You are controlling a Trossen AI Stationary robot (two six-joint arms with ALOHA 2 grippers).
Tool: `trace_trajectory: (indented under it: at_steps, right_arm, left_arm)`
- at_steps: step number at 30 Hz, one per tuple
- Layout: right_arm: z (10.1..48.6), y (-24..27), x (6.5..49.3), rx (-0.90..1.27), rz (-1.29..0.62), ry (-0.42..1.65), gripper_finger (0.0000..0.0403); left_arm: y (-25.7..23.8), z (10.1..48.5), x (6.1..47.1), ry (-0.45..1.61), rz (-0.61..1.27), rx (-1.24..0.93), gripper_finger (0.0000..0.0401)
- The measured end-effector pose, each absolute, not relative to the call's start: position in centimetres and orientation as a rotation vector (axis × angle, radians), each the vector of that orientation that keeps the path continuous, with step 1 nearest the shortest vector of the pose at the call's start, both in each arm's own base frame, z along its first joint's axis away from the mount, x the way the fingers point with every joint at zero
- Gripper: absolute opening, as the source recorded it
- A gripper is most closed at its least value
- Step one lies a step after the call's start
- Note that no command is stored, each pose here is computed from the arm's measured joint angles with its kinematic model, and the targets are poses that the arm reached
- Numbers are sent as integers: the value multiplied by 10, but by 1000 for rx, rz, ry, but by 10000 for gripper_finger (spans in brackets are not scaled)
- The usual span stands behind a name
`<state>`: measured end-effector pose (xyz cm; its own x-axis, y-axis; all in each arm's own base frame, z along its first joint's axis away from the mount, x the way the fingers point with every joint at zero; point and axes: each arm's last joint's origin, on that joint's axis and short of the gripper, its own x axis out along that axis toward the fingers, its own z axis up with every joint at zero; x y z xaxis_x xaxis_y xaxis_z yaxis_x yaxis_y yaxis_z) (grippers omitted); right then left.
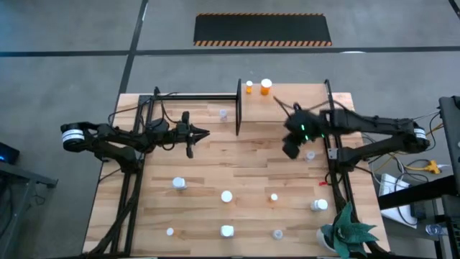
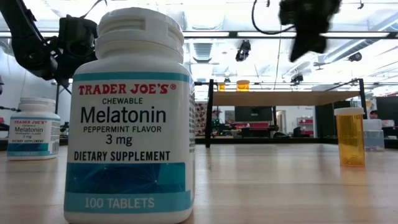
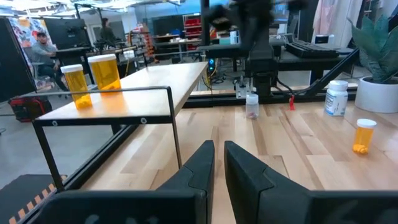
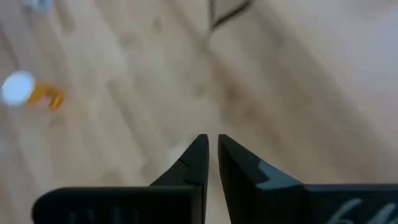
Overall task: Pick and place medicine bottles onto shelf by color
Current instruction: Put the middle white pill bottle on the shelf
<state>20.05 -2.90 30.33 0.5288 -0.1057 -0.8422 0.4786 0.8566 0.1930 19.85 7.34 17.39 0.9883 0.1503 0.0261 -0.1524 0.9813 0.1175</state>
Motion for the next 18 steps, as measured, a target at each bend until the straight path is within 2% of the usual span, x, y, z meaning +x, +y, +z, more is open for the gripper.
trace_trajectory:
  at_steps: [5, 10, 18]
  right_arm:
    - [285, 4, 184, 491, -420, 1027, 20]
    - [274, 29, 181, 526, -399, 1074, 23]
    - [267, 83, 187, 588, -282, 1243, 81]
  left_arm:
    - [75, 173, 202, -9, 151, 117, 19]
    - [75, 173, 203, -12, 152, 118, 19]
    - [75, 173, 204, -23, 152, 122, 19]
